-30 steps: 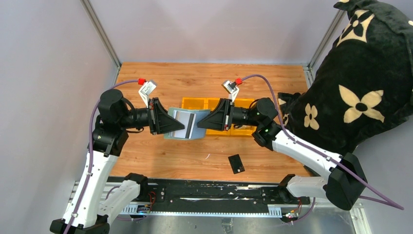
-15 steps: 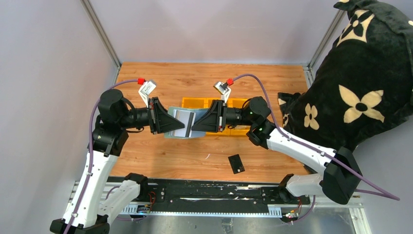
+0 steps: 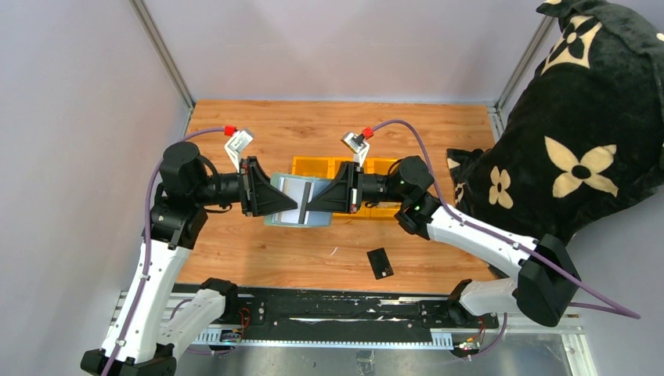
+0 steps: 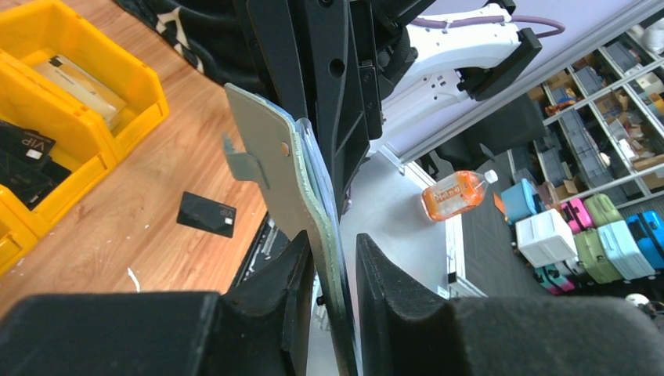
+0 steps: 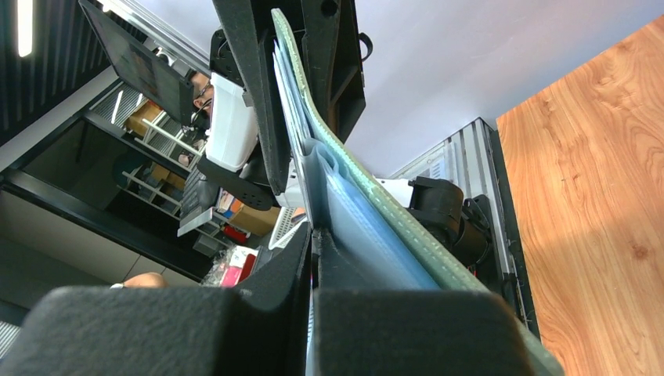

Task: Take the credit cards out of the card holder
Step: Remove the credit card from the card holder.

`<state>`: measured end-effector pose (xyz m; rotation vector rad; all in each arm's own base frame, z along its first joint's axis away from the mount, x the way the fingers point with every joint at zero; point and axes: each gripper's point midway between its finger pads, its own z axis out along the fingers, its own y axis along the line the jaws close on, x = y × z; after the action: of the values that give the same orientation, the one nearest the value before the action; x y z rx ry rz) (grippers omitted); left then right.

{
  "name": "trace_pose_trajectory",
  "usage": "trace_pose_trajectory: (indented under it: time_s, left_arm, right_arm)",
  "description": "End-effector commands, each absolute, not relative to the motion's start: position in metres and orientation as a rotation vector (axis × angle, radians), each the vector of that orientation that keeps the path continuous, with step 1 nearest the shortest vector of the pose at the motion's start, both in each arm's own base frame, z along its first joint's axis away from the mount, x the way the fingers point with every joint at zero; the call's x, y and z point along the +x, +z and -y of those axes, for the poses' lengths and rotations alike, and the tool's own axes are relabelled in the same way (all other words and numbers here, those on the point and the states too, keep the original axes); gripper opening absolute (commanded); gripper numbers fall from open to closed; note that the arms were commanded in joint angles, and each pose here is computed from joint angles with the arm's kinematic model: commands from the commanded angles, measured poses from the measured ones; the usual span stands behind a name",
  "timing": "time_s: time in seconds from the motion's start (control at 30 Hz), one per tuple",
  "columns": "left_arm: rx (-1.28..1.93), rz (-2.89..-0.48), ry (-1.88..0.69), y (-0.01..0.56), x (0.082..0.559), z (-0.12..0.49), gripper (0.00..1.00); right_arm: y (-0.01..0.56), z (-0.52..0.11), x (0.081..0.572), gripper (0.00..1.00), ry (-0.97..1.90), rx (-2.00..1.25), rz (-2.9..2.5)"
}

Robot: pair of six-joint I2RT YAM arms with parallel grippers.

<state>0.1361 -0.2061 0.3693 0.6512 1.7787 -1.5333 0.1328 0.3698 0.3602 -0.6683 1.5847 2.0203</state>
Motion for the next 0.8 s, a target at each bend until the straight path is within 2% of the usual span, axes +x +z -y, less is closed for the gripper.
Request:
trace_pose_trajectory:
  time_s: [0.0,0.1,0.23,0.5,0.57,0.7,0.77]
  left_arm:
    - [0.706,-1.748,-1.584,0.380,0.125,0.207,0.28]
    - [0.712,-1.739,-1.581,0.382,0.123,0.207,0.28]
    - [0.713,-1.735,-1.581,0.384,0.122,0.206,0.22]
    - [0.716,-1.725,-1.575,0.388,0.122,0.206,0.21]
    - [0.714,-1.724,-1.571,0.388,0.123,0.206,0.18]
    - [0.701,-1.720,-1.513,0.388,0.129,0.205,0.02]
    - [0.695,-1.729,-1.456,0.384,0.134,0.203,0.00]
  right_arm:
    - [0.363,-0.363,0.132,0.00,2.006,-0.682,-1.542]
    - [0.360,-0.360,0.136,0.00,1.999,-0.664,-1.557]
    - [0.358,-0.355,0.136,0.00,1.989,-0.658,-1.567]
    - [0.356,-0.345,0.134,0.00,1.961,-0.646,-1.573]
    - [0.357,-0.345,0.133,0.00,1.962,-0.647,-1.574]
    - [0.353,-0.344,0.132,0.00,1.959,-0.650,-1.583]
    - [0.352,-0.343,0.132,0.00,1.953,-0.653,-1.589]
